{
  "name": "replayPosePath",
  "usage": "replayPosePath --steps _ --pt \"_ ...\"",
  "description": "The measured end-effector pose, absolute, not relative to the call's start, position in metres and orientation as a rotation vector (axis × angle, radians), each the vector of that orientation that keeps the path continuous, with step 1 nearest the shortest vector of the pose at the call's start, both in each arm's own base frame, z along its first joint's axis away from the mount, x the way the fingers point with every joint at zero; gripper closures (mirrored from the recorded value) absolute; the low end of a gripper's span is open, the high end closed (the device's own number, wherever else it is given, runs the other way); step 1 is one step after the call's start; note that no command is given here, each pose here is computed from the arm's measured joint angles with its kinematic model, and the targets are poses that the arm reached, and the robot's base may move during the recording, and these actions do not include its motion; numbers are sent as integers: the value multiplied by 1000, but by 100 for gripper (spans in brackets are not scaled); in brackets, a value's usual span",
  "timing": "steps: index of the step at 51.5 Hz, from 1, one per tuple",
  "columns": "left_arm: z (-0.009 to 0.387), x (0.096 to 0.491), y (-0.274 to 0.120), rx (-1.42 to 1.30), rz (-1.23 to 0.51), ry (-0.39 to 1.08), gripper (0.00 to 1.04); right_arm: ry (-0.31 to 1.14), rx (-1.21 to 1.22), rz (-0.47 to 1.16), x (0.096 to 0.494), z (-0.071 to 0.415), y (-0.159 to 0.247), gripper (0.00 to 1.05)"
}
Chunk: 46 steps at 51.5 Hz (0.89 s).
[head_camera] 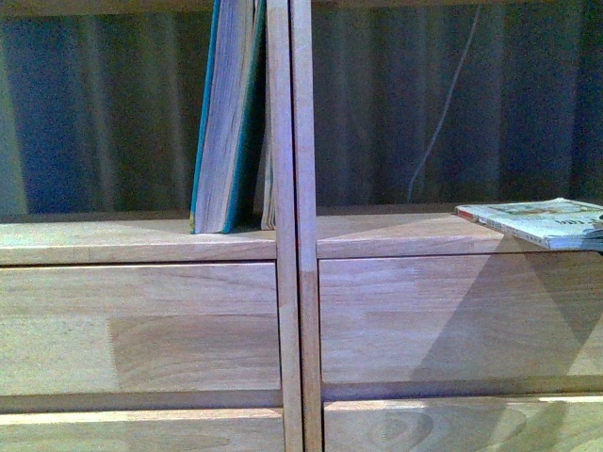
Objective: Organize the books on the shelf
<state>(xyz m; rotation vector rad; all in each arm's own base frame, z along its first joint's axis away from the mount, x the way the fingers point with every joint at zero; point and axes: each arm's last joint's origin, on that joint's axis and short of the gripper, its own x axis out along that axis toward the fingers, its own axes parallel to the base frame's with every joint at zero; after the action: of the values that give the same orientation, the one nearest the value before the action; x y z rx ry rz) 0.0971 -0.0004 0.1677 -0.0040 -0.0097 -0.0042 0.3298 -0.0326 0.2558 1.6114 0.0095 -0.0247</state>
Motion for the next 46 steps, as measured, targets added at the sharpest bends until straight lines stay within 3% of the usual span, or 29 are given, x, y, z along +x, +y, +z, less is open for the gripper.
replayPosePath --steps 9,17,23,31,38,46 --pt "168 97 0 -4 -4 -10 7 2 1588 26 316 256 -36 97" --pt "168 97 0 -9 -16 -5 7 1 1557 100 292 263 -41 97" --pt "175 111 15 -125 -207 73 7 -26 1509 208 268 280 -45 97" --pt "201 136 43 -166 -161 17 7 -82 1457 317 249 303 -47 97" --pt "230 188 71 -271 -141 9 7 -201 1373 454 222 333 -45 97" --pt "258 252 76 -471 -286 64 7 -300 1254 629 201 357 -32 97"
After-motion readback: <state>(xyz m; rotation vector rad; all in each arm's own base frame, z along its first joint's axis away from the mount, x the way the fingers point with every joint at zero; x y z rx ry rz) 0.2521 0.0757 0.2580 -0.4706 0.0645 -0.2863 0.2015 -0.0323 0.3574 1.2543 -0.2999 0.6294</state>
